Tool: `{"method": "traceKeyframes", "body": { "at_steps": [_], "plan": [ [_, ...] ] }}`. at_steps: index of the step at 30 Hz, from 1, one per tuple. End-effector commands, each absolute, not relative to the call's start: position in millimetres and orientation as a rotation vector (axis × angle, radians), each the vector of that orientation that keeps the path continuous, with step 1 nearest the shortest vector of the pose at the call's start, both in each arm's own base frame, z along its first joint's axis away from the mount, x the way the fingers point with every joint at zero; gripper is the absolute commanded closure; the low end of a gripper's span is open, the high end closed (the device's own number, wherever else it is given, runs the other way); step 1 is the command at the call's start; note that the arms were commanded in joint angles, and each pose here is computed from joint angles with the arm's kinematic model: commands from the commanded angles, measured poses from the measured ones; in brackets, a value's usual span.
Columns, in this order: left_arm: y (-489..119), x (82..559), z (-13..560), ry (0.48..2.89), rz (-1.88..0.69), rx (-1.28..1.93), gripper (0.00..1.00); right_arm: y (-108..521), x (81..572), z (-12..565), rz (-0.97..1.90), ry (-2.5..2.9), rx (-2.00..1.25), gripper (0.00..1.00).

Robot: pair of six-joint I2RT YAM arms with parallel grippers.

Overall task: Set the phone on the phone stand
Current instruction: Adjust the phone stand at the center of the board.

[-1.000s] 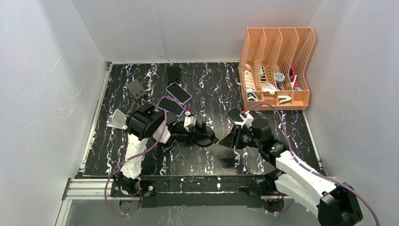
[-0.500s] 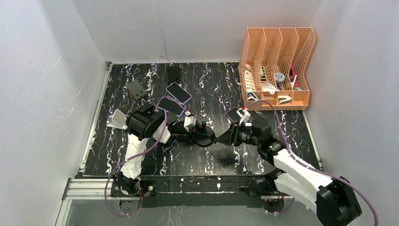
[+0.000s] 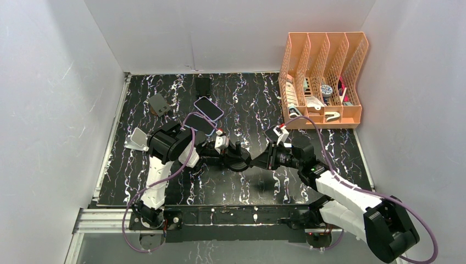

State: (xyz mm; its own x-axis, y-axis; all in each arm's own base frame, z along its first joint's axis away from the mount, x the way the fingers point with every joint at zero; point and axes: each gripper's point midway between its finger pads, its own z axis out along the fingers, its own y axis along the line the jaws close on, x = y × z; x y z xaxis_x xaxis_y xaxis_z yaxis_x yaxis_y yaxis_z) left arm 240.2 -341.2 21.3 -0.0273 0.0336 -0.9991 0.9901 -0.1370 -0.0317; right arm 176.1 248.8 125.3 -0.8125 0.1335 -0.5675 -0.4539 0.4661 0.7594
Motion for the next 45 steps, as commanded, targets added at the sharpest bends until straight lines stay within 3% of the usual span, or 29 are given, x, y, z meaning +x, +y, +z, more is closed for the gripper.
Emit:
{"method": "traceKeyframes", "body": {
  "at_steps": [1,6,22,45],
  "plan": [
    [-322.6,169.4,-48.4,1.303,-1.483,1.393,1.0,249.3,179.8,121.3,1.34,2.128,-0.272,0.79],
    [-322.4,169.2,-49.8,1.312,-1.487,1.39,1.0,250.1,175.2,109.1,1.359,2.183,-0.255,0.99],
    [-322.0,167.7,-52.0,1.315,-1.501,1.393,1.0,233.6,152.8,22.5,1.229,2.587,-0.134,0.99],
    [-321.9,167.0,-54.8,1.321,-1.506,1.393,1.0,213.5,143.1,-41.9,1.043,2.914,-0.018,0.99]
  ]
}}
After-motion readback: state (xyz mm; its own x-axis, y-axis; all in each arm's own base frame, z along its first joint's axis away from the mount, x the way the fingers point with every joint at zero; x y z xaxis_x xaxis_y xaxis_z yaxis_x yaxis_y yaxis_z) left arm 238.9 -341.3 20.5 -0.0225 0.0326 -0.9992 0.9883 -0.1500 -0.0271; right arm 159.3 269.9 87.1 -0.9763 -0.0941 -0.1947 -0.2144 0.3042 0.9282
